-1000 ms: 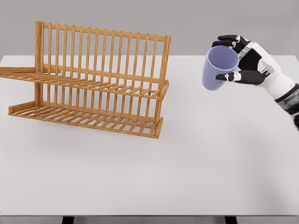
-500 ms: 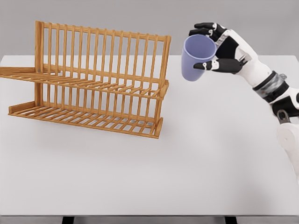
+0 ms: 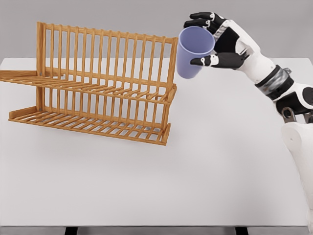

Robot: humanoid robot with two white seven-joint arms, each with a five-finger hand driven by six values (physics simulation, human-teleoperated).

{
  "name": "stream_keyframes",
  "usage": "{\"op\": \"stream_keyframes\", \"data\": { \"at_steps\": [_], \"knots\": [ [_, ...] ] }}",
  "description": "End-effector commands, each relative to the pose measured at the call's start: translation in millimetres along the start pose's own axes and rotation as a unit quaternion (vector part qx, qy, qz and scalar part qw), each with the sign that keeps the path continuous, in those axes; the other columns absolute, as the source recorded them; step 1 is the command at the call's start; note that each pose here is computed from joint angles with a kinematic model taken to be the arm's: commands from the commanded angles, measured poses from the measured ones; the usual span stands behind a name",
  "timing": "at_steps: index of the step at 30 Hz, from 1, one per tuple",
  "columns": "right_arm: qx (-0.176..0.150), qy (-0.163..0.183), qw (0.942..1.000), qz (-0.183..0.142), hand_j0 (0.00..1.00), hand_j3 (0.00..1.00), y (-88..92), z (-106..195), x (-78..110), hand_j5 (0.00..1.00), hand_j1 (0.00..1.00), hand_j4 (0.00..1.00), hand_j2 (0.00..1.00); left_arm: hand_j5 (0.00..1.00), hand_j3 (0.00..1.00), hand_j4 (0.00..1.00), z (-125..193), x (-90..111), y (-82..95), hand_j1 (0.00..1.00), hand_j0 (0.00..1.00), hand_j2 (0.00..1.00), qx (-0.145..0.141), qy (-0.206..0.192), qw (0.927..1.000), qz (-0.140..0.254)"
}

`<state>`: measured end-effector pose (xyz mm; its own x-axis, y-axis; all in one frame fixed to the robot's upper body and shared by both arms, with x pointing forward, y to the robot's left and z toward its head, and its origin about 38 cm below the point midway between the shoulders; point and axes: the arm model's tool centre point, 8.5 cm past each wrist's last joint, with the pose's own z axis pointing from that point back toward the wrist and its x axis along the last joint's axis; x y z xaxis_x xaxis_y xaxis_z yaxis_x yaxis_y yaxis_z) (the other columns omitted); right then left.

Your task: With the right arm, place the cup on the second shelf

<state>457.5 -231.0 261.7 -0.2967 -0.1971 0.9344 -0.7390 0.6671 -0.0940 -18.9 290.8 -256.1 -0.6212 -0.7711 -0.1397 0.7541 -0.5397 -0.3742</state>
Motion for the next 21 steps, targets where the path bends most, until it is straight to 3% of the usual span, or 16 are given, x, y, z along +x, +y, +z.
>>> {"op": "stream_keyframes", "data": {
  "at_steps": [1,9,21],
  "knots": [
    [0.003,-0.005,1.0,-0.008,0.72,0.72,4.2,-3.8,0.2,0.72,0.72,0.72,0.72,1.0,1.0,1.0,0.0,0.0,-0.1,1.0,1.0,1.0,0.0,0.0,1.0,0.0],
    [0.025,-0.013,0.9996,-0.003,0.72,0.72,21.0,-26.5,-1.7,0.72,0.72,0.72,0.72,1.0,1.0,1.0,0.0,0.0,-0.1,1.0,1.0,1.0,0.0,0.0,1.0,0.0],
    [0.055,-0.011,0.9974,0.046,0.72,0.72,42.7,-47.4,3.5,0.72,0.72,0.72,0.72,1.0,1.0,1.0,0.0,0.0,-0.1,1.0,1.0,1.0,0.0,0.0,1.0,0.0]
  ]
}}
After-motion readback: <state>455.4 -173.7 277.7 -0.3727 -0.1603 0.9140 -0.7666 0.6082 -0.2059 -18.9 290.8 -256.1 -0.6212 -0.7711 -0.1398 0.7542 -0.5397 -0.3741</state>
